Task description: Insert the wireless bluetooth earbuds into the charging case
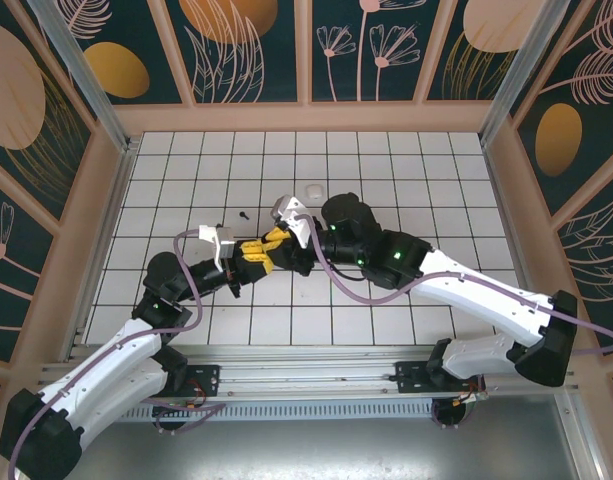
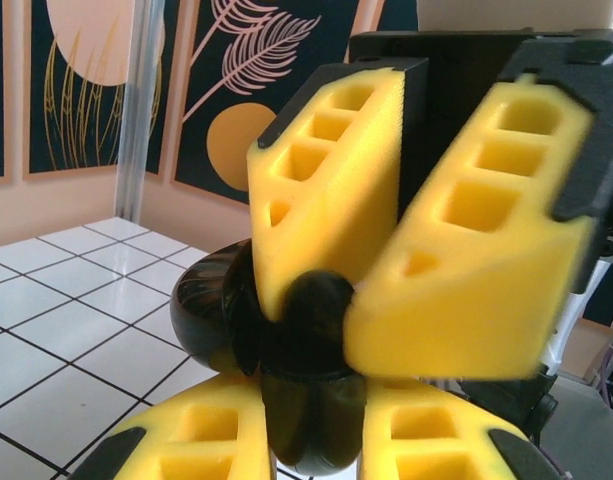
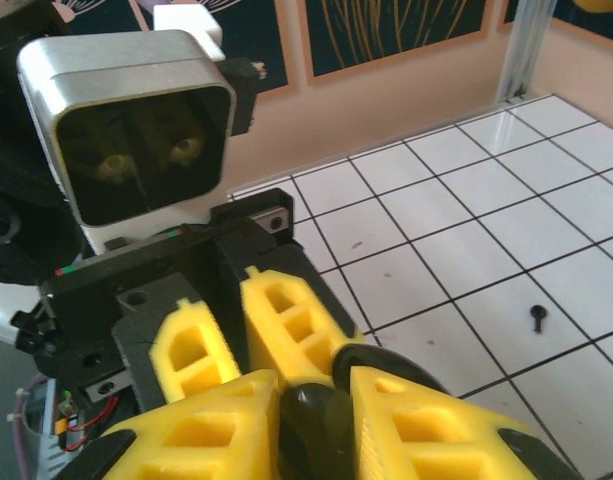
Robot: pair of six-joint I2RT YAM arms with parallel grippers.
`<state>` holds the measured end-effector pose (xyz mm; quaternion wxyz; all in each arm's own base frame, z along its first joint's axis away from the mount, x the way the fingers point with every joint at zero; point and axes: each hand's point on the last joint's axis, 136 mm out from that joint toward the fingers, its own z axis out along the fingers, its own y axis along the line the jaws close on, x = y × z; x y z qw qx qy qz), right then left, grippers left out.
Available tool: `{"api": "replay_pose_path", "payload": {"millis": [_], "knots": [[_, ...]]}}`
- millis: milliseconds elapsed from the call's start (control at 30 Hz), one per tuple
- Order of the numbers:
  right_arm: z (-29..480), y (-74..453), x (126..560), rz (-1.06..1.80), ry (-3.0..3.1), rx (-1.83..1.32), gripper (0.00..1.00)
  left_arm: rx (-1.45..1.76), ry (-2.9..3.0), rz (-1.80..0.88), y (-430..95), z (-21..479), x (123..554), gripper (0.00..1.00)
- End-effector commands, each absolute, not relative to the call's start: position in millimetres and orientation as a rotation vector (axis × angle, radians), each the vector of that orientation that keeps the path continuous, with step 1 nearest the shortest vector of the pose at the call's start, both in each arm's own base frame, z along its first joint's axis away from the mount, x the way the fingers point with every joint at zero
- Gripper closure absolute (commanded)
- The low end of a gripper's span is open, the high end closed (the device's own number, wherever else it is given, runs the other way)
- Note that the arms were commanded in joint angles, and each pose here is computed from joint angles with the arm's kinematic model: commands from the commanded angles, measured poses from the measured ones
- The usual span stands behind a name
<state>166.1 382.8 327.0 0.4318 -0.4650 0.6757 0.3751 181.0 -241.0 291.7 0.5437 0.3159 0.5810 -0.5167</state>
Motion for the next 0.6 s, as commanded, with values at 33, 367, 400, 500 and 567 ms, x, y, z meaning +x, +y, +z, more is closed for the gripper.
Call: {"api": "replay_pose_path", "payload": {"millis": [33, 367, 400, 500, 567], "knots": [[333.5, 386.1, 162.0, 0.974, 1.705, -1.163, 0.62, 0.755, 1.302, -1.212, -239.6, 311.4, 179.0, 1.00], [372.7, 371.0, 181.2, 0.923, 1.666, -0.983, 0.44, 0.745, 1.330, -1.194, -239.2, 306.7, 182.7, 1.00], [375.8, 369.6, 183.5, 0.919, 1.669, -0.963, 0.44, 0.744, 1.330, -1.193, -239.0, 306.8, 183.0, 1.00], [386.8, 365.3, 189.6, 0.918, 1.671, -0.908, 0.43, 0.744, 1.329, -1.190, -239.1, 306.6, 183.4, 1.00], [391.9, 363.1, 192.3, 0.927, 1.674, -0.878, 0.43, 0.741, 1.330, -1.188, -238.6, 306.7, 183.9, 1.00]]}}
